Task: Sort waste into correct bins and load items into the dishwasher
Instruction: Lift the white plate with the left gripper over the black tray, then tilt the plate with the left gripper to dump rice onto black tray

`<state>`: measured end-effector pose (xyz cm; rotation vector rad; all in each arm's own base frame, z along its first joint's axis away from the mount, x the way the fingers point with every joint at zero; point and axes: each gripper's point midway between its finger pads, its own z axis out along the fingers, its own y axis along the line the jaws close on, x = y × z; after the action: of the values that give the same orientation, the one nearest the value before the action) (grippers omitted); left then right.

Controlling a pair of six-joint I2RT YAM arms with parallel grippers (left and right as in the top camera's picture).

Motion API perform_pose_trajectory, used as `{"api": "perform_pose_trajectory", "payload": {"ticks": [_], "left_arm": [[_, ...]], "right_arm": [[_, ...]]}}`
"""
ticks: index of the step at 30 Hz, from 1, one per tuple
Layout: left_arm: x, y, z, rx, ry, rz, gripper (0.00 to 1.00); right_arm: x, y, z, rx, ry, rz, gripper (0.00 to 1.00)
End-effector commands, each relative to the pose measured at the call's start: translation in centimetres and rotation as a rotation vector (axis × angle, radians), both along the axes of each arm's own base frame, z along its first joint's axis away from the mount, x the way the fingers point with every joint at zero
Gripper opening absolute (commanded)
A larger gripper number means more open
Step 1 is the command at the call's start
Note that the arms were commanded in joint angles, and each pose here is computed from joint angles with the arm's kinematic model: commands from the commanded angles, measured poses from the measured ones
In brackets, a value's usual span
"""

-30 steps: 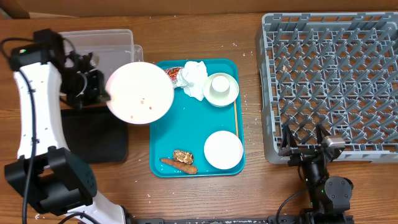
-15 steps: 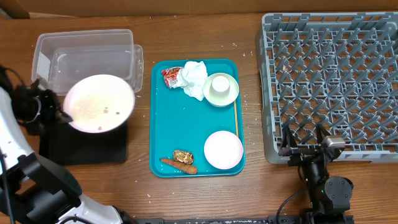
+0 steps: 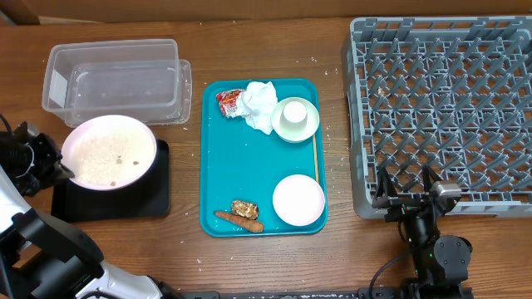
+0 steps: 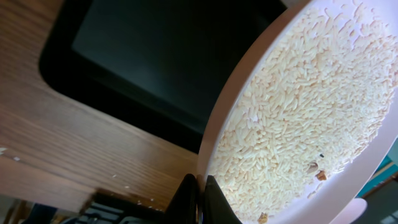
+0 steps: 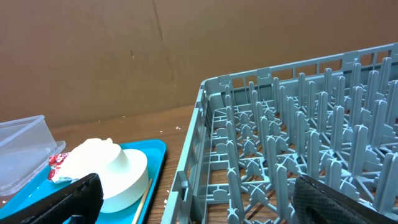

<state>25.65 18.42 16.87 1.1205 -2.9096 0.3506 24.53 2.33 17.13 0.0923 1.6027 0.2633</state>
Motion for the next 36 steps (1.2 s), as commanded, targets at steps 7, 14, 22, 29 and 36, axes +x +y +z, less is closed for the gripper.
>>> {"api": "perform_pose_trajectory", "payload": {"ticks": [7,14,22,29,36], "left_arm": [[-1.7,2.0,1.2,0.132,0.068,0.046,0.04],[-2.0,3.6,1.1,0.218,0.102,0.093,0.04],[-1.9,3.8,0.9,0.222,0.101,0.089,0.04],[-2.8,3.4,-0.2,0.204,0.143,0.087,0.04],[-4.2,4.3,-0.6,0.187,0.162,0.145,0.04]], "right_arm": [[0.0,0.0,-0.1,-0.007,-0.007,-0.002,1.0],[0.0,0.0,-0.1,-0.007,-0.007,-0.002,1.0],[0.0,0.0,-0.1,-0.007,-0.006,-0.002,1.0],[0.0,0.0,-0.1,-0.007,-0.007,-0.002,1.0],[0.0,0.0,-0.1,-0.007,-0.007,-0.002,1.0]]}}
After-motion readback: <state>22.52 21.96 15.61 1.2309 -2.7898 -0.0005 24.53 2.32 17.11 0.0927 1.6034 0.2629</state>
